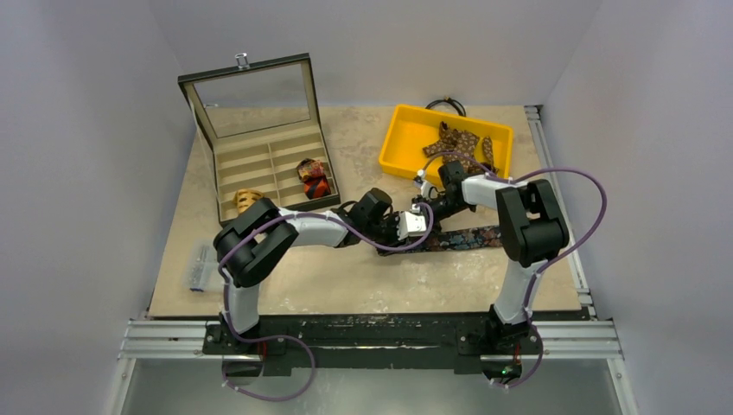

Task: Roll the ties
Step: Roll the tie at the center of the board.

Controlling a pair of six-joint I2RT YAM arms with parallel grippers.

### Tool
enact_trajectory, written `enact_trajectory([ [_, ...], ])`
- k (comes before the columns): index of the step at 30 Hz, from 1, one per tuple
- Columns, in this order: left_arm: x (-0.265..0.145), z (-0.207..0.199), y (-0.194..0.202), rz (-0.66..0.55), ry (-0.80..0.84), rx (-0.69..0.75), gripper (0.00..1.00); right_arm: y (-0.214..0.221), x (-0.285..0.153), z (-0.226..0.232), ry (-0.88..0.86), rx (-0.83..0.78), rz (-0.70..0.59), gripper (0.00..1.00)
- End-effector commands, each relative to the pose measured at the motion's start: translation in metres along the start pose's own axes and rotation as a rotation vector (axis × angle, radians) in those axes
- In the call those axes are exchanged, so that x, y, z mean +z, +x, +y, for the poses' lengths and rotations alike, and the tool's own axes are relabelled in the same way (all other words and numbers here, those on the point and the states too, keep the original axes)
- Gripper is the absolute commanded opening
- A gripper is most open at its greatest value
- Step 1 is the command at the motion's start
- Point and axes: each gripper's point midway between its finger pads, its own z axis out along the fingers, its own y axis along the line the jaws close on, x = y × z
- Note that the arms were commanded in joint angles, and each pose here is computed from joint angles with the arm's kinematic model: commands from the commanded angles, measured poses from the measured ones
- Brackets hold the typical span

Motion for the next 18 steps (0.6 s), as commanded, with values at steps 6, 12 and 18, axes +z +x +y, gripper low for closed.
enact_trajectory([
  [6, -0.014, -0.014, 0.019, 0.026, 0.078, -0.045, 0.61, 0.013, 0.008, -0.045, 0.125, -0.030, 0.064, 0.00],
  [12, -0.016, -0.018, -0.019, -0.136, 0.130, -0.052, 0.63, 0.018, 0.004, -0.076, 0.224, -0.017, 0.079, 0.00],
  [18, -0.002, -0.014, -0.010, -0.110, 0.102, -0.075, 0.62, 0.018, 0.000, -0.086, 0.289, -0.018, 0.082, 0.00],
])
